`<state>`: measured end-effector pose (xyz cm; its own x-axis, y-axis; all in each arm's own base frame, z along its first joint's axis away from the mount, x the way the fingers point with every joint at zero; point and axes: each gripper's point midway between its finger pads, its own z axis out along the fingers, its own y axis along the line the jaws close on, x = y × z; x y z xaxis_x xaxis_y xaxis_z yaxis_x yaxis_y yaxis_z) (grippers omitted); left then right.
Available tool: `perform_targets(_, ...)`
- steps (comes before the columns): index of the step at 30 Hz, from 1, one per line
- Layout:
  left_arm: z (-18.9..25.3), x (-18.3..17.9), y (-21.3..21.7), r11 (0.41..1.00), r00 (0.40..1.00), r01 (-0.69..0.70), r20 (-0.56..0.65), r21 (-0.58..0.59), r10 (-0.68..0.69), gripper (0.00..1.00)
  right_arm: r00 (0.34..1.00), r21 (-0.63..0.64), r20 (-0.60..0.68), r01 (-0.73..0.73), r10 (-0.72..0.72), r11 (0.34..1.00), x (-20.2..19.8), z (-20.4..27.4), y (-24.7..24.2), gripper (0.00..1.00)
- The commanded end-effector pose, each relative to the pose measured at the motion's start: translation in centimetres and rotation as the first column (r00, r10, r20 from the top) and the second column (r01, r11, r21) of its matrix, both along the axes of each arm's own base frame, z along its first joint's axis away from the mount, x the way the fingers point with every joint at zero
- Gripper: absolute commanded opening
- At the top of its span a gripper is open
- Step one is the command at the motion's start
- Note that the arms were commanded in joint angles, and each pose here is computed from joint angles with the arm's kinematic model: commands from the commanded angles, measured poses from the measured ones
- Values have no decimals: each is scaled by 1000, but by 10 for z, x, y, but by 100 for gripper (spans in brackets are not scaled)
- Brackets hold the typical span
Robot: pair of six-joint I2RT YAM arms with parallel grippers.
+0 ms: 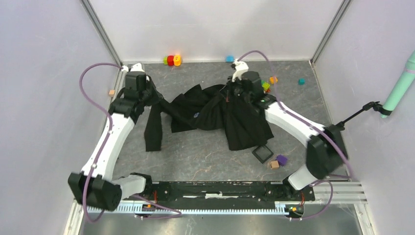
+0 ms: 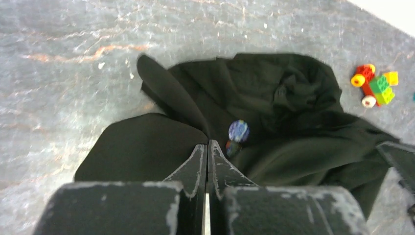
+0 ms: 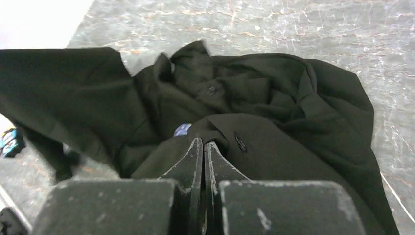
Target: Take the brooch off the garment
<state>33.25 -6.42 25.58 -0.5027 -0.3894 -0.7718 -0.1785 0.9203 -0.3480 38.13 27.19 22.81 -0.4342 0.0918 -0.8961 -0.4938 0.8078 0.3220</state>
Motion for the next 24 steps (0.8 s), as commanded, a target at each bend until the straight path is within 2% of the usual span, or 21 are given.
perform_targets(1,77,63,-2,990,988,-9,149,-138,30,2,995,60,98,1,-7,998,58,66,17,0)
perform_targets(5,130,64,28,995,968,-83,234,-48,92,2,988,126,151,-57,38,990,77,130,25,0)
perform_targets(8,124,42,41,990,955,-133,263,-39,139,2,982,168,163,-123,96,978,58,141,31,0)
perform_targets(11,96,13,41,986,955,-143,249,-85,160,2,980,181,114,-184,165,966,27,105,36,0)
perform_targets(14,59,-18,32,982,964,-110,225,-151,143,2,986,155,27,-165,163,974,3,54,25,0)
perform_targets(17,15,-50,31,972,969,-126,186,-199,163,2,993,92,-54,-97,102,991,-14,0,2,0)
perform_targets(20,-25,-76,39,948,963,-212,113,-239,244,2,994,46,-112,-12,17,999,-30,-39,-22,0)
perform_targets(22,-52,-95,42,909,947,-288,52,-301,317,2,987,57,-160,19,-9,998,-47,-66,-32,0)
perform_targets(24,-70,-106,33,885,950,-265,55,-383,308,2,978,81,-207,35,-18,996,-64,-91,-37,0)
